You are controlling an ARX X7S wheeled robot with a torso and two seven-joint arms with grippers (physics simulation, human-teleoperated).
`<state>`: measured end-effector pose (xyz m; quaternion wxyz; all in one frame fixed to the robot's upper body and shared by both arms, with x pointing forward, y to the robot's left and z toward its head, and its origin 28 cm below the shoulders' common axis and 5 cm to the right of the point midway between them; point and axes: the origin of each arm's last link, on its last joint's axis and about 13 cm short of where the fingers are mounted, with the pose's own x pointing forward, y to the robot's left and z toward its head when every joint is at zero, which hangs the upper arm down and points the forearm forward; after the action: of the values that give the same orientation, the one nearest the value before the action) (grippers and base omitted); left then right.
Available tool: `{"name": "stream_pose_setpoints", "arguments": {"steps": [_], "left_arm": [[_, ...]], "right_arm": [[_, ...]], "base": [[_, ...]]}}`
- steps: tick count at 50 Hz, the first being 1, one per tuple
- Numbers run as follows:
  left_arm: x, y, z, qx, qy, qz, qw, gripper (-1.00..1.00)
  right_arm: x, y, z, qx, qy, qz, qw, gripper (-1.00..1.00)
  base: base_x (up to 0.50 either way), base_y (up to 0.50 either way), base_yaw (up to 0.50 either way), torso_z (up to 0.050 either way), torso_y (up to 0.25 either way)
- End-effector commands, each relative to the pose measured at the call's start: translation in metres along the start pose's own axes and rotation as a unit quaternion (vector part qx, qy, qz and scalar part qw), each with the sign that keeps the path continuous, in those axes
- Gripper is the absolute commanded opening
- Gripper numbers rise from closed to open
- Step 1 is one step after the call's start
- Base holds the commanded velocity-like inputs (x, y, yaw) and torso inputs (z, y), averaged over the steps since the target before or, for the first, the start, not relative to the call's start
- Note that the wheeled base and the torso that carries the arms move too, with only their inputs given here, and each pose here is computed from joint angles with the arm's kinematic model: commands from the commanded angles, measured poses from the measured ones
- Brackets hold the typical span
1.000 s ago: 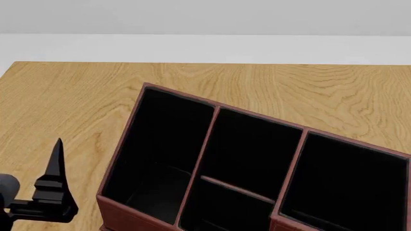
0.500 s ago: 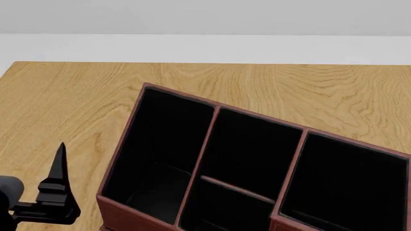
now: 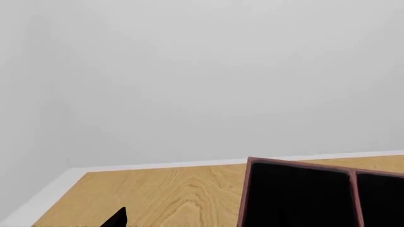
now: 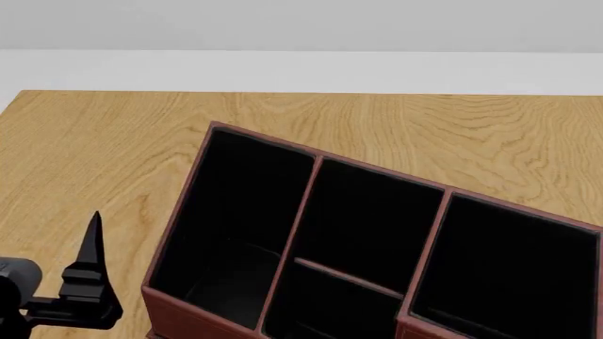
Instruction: Pick up the book and place it in the front compartment of the caddy.
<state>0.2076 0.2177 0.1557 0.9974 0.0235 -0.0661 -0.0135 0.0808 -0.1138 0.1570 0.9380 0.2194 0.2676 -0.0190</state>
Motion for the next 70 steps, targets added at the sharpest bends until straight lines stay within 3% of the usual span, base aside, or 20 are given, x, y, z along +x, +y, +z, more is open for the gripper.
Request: {"name": "stream_pose_setpoints", "arguments": {"steps": [1, 70], "left_arm": [[0.000, 0.000, -0.001, -0.001, 0.002, 0.000, 1.000, 1.00], [0.003, 0.001, -0.014, -0.008, 0.011, -0.001, 1.000, 1.00]], "right_arm": [[0.007, 0.000, -0.003, 0.017, 0.004, 0.002, 1.000, 1.00], [0.048, -0.004, -0.020, 0.062, 0.043, -0.025, 0.997, 1.00]], "base": [[0.00, 0.00, 0.00, 0.000, 0.000], [0.00, 0.00, 0.00, 0.000, 0.000]]}}
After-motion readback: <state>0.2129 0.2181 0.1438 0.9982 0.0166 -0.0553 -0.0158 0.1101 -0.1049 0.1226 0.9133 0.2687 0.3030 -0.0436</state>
